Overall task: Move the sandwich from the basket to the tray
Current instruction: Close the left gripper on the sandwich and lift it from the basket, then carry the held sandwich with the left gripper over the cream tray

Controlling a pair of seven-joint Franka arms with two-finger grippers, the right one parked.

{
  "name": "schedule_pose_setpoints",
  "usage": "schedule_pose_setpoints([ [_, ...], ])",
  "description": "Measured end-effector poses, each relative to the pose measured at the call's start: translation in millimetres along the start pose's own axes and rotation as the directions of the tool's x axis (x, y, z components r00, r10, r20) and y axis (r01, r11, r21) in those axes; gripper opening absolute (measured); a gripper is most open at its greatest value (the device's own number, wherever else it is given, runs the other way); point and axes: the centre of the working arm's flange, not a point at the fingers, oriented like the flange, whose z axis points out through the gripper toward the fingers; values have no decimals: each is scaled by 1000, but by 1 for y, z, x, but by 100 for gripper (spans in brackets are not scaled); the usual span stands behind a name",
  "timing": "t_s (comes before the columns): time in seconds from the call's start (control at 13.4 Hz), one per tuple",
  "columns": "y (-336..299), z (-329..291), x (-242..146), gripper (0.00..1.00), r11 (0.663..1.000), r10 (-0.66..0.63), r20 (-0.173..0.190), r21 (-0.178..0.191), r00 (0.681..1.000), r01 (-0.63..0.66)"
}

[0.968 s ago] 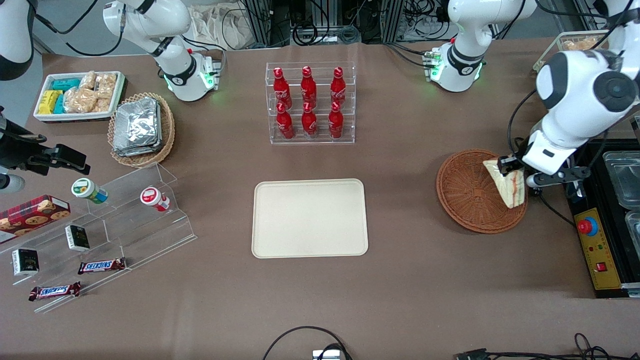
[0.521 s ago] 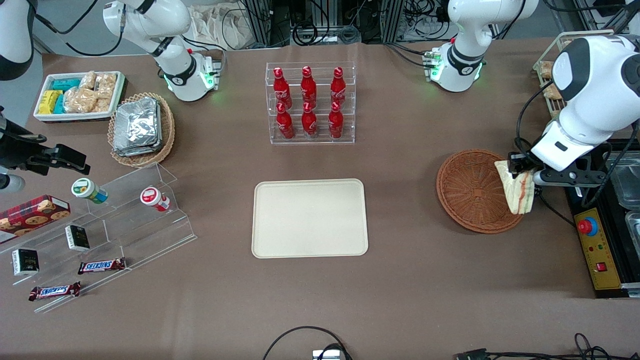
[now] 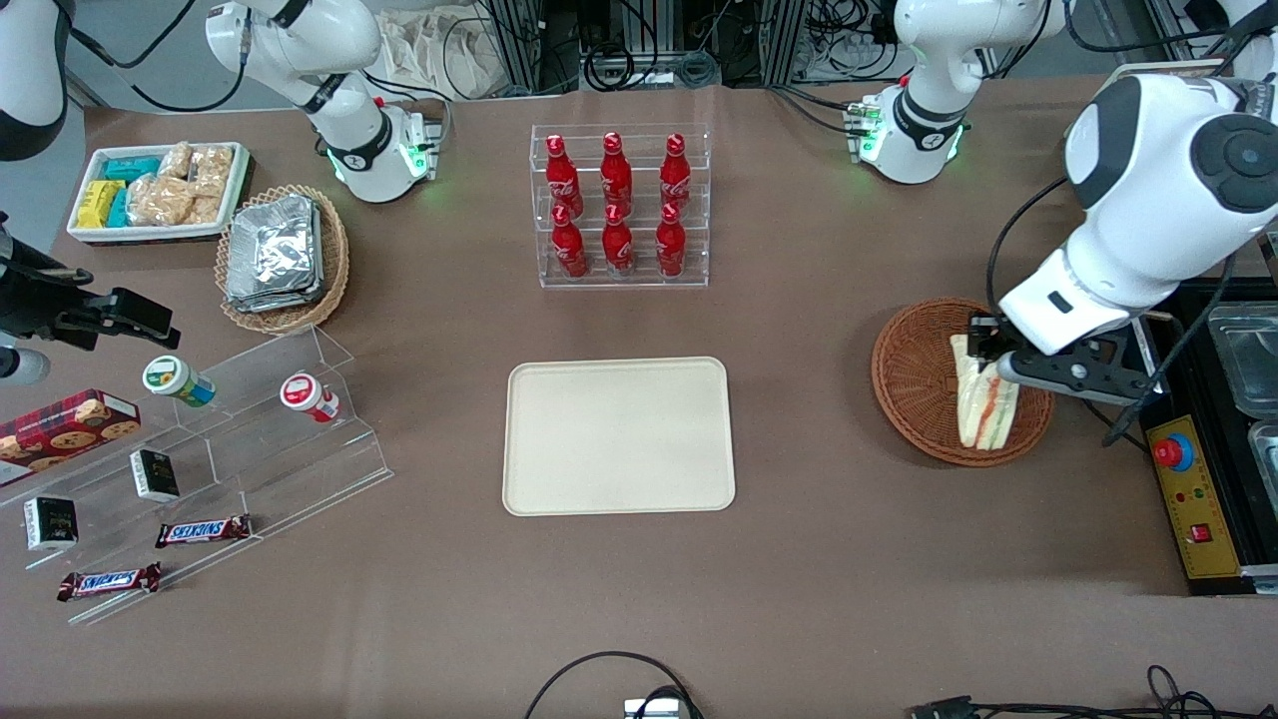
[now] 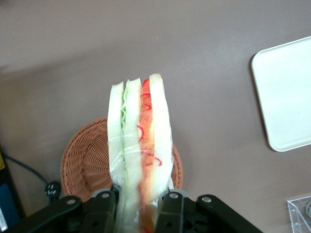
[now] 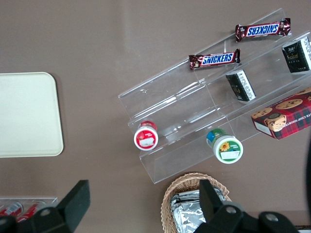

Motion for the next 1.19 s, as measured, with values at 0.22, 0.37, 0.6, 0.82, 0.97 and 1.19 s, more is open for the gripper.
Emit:
schedule_pose_setpoints([
  [0.22,31,-3,14,29,999,30,-13,-14,999,-30],
  [0.37,55,-5,22,29,1000,19,-8,9,1000,-19],
  [0.6,98,-5,39,29,1000,-5,11,11,1000,5],
  [0.82,141,18,55,29,999,-28,30,19,999,28],
  [0.97,163,39,64,29,998,-50,48,28,998,49],
  [1.19,198,70,77,29,997,-78,78,10,994,77],
])
